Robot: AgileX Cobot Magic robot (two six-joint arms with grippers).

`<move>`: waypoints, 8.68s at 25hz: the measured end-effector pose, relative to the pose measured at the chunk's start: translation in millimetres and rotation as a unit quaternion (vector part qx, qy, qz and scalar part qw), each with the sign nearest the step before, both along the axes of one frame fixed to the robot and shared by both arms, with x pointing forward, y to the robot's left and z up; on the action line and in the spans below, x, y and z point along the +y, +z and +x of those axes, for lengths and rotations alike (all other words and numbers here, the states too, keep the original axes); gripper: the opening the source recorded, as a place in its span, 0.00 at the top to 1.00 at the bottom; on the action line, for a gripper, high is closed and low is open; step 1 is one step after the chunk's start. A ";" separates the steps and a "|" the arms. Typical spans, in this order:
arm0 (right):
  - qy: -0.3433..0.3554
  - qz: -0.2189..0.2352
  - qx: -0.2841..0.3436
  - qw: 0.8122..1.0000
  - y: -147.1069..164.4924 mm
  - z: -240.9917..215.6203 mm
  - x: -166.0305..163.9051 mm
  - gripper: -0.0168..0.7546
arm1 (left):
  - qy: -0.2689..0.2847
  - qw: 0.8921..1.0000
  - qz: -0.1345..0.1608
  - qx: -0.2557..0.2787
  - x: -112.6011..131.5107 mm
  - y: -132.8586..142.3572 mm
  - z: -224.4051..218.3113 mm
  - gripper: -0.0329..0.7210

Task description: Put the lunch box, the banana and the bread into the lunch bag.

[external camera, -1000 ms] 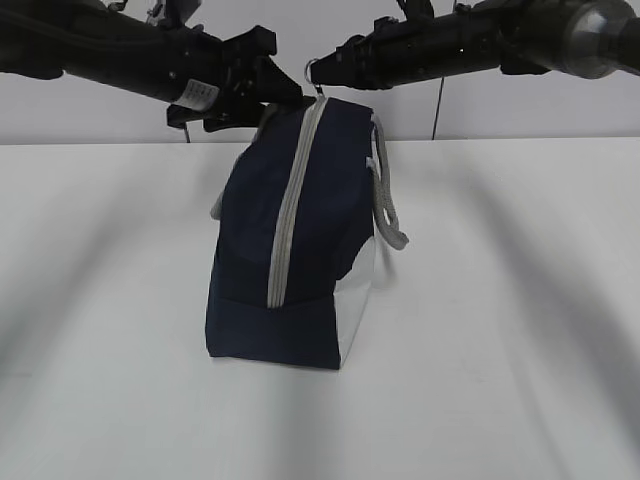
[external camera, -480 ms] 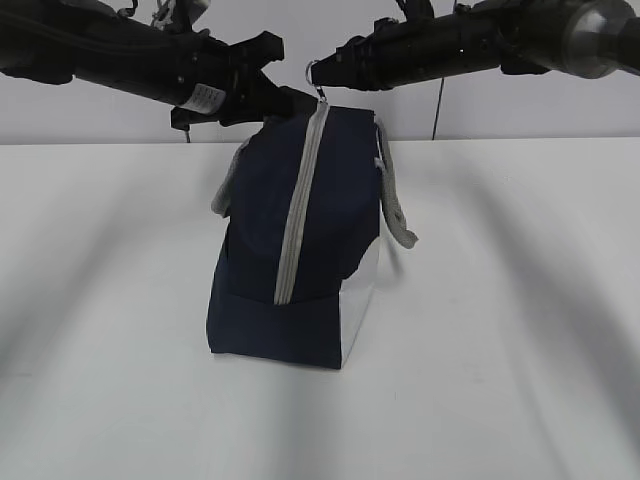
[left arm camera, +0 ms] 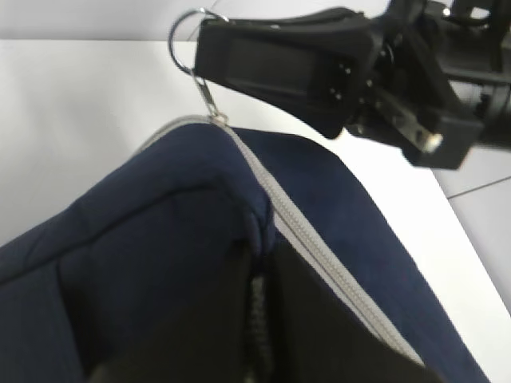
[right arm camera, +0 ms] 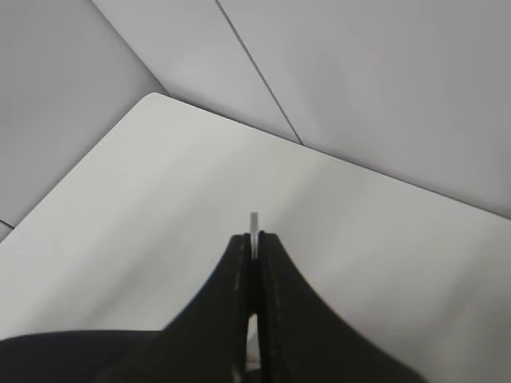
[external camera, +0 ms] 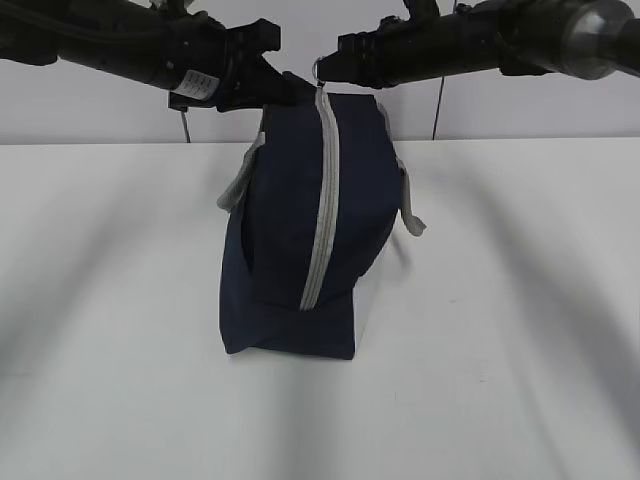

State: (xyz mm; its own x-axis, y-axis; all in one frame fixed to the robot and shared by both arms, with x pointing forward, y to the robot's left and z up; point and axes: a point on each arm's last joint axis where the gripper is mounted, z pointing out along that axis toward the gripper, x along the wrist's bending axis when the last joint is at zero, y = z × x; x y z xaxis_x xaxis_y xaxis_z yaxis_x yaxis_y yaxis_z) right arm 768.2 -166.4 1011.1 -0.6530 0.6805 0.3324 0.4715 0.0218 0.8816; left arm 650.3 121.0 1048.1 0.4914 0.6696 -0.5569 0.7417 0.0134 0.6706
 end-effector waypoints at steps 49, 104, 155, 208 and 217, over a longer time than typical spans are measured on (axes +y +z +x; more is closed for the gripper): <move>0.031 0.042 0.057 0.997 -36.1 17.0 7.2 0.34 | -0.076 0.997 0.014 -0.017 -2.0 16.5 -16.5 0.34; -0.164 -0.189 -0.124 0.960 64.4 -294.1 -63.5 0.33 | 0.106 0.965 0.234 0.053 143.0 45.1 -321.2 0.38; -0.007 -0.272 0.052 0.961 64.8 -450.6 -72.0 0.40 | 0.154 0.953 0.250 -0.077 170.1 10.3 -419.6 0.38; -0.270 -0.208 0.045 0.939 35.5 -524.6 -125.1 0.40 | 0.153 0.954 0.247 -0.078 169.9 10.2 -420.4 0.38; -0.320 -0.198 0.006 0.927 34.9 -539.2 -126.9 0.40 | 0.153 0.954 0.247 -0.078 169.9 10.2 -420.4 0.38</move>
